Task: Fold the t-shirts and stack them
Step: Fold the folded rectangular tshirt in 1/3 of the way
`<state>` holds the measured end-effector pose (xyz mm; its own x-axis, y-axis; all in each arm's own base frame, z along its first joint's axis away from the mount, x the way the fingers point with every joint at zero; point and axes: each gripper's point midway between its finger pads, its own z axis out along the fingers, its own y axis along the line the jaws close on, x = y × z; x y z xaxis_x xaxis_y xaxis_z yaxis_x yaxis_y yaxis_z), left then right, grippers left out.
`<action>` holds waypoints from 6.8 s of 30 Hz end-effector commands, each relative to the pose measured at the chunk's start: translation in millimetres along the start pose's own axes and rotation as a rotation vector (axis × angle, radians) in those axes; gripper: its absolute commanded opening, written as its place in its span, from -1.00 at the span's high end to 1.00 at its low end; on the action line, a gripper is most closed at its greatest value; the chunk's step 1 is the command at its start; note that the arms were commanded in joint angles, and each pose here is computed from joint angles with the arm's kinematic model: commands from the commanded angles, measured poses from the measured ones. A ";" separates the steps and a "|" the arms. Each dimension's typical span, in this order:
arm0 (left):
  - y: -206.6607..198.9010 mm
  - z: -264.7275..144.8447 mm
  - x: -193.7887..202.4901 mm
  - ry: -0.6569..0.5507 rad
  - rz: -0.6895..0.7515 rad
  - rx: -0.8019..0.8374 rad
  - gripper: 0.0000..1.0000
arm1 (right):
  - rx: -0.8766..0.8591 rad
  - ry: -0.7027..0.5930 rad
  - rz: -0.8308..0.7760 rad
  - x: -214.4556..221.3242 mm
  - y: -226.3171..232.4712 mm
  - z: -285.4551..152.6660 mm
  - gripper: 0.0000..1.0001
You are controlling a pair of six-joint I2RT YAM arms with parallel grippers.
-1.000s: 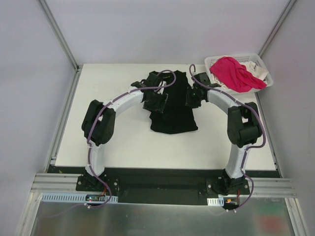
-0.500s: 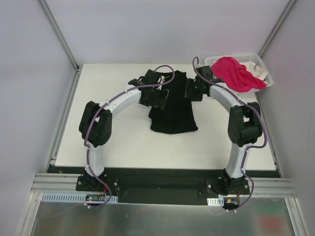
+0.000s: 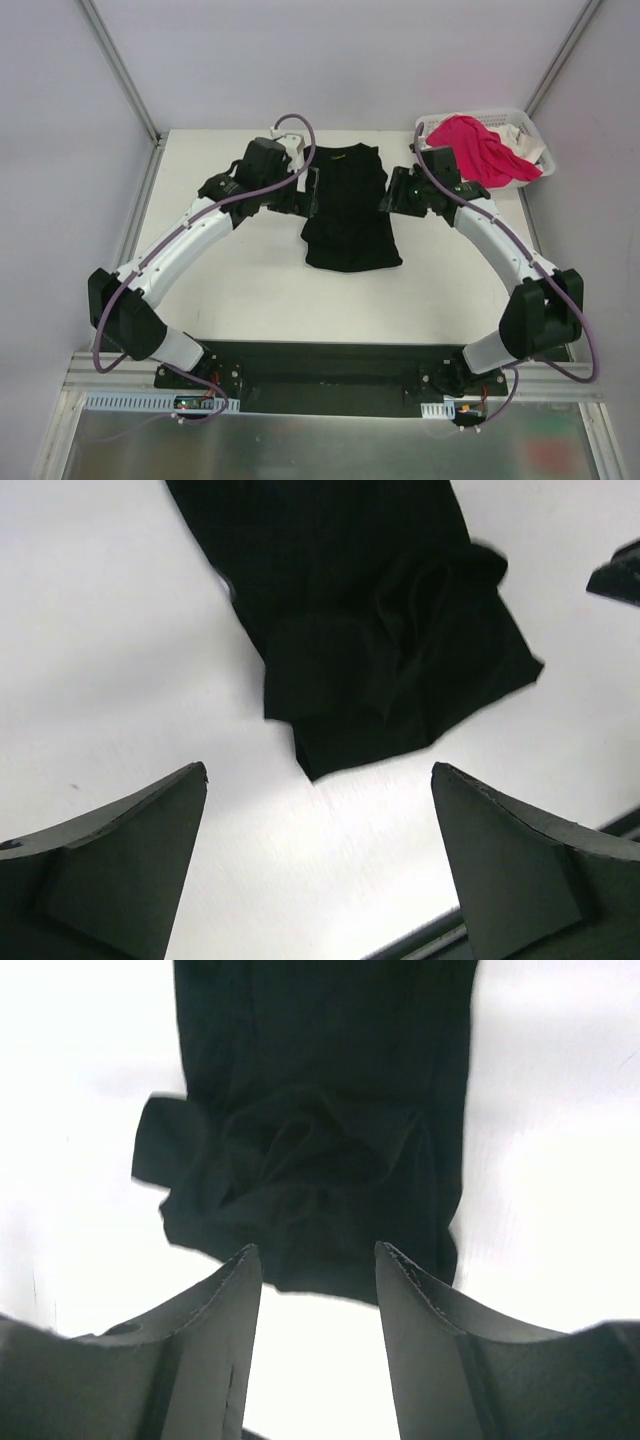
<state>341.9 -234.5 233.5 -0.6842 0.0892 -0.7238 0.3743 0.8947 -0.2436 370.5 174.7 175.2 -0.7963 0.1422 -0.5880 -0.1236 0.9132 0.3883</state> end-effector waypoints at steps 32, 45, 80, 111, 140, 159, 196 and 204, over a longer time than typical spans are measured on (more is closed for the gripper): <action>-16.0 41.9 85.5 0.236 0.255 0.026 -0.85 | -0.067 0.143 -0.112 45.3 55.1 63.2 0.00; -12.8 33.8 79.0 0.144 0.422 0.043 -0.85 | -0.087 0.155 -0.130 74.1 69.4 50.9 -0.01; -12.5 12.0 71.6 0.060 0.436 0.014 -0.82 | -0.029 0.180 -0.145 75.1 54.4 95.6 -0.04; -9.8 27.9 80.0 0.102 0.421 -0.003 -0.82 | 0.005 0.096 -0.108 23.8 37.2 119.1 0.98; -23.3 45.4 81.0 0.130 0.396 0.054 -0.81 | 0.082 0.091 -0.041 -15.6 -2.2 150.9 0.14; -43.8 58.3 85.1 0.142 0.358 0.146 -0.77 | -0.034 0.012 -0.080 -7.2 30.3 47.6 0.13; -20.4 26.7 51.4 -0.020 0.333 -0.007 -0.79 | -0.062 0.158 -0.131 17.0 61.6 138.1 0.05; -19.5 26.6 52.4 -0.017 0.338 -0.009 -0.79 | -0.048 0.125 -0.143 6.5 60.6 148.4 0.98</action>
<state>315.2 -256.4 172.0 -0.5390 0.3920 -0.7455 0.5738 0.8189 0.0157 426.5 278.7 67.6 -0.8762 -0.0438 -0.4800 -0.2348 0.9084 0.3459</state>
